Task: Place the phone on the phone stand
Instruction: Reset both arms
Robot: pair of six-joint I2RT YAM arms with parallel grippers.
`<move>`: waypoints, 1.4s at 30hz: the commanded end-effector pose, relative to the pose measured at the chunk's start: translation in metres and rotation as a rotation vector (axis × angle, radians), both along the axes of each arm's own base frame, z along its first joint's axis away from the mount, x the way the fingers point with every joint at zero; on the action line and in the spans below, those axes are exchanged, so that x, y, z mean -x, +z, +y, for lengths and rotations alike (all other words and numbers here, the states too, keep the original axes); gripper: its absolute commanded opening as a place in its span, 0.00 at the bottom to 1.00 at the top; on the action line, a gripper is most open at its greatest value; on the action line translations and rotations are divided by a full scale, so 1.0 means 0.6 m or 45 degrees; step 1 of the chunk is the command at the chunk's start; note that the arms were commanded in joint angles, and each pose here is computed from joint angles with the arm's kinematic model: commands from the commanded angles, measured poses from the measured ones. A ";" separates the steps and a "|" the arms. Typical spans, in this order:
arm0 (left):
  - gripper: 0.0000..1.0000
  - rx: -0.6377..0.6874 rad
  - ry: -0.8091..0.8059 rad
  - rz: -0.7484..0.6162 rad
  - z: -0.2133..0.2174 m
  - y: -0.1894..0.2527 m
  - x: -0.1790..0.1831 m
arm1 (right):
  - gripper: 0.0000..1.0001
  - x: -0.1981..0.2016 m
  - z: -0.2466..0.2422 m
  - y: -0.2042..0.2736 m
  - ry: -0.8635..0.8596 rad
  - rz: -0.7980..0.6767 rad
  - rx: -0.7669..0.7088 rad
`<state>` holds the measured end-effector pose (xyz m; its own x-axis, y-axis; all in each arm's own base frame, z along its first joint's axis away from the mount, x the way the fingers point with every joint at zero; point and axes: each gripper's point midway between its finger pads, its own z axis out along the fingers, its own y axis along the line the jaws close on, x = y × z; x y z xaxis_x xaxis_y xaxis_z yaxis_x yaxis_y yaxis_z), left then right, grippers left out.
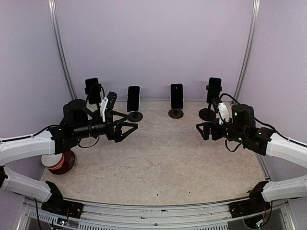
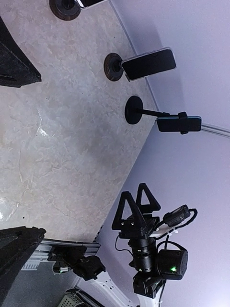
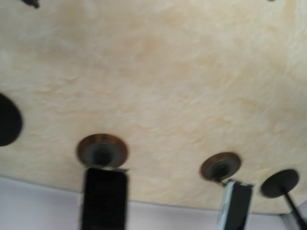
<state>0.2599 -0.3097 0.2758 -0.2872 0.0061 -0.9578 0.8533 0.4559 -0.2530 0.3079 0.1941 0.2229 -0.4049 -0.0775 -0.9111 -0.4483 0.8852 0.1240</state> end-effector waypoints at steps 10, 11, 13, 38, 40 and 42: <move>0.99 -0.050 0.117 -0.221 0.050 -0.056 -0.001 | 1.00 0.019 0.140 -0.042 0.162 -0.187 -0.076; 0.99 -0.060 0.115 -0.215 0.050 -0.064 -0.002 | 1.00 0.019 0.146 -0.044 0.177 -0.196 -0.083; 0.99 -0.074 0.087 -0.209 0.048 -0.079 0.003 | 1.00 0.022 0.156 -0.050 0.219 -0.221 -0.084; 0.99 -0.053 -0.037 -0.177 0.045 -0.133 0.073 | 1.00 0.097 0.072 -0.092 0.238 -0.269 -0.026; 0.99 -0.063 -0.037 -0.172 0.044 -0.136 0.076 | 1.00 0.098 0.071 -0.086 0.238 -0.276 -0.035; 0.99 -0.065 -0.041 -0.173 0.044 -0.134 0.079 | 1.00 0.099 0.072 -0.082 0.244 -0.275 -0.038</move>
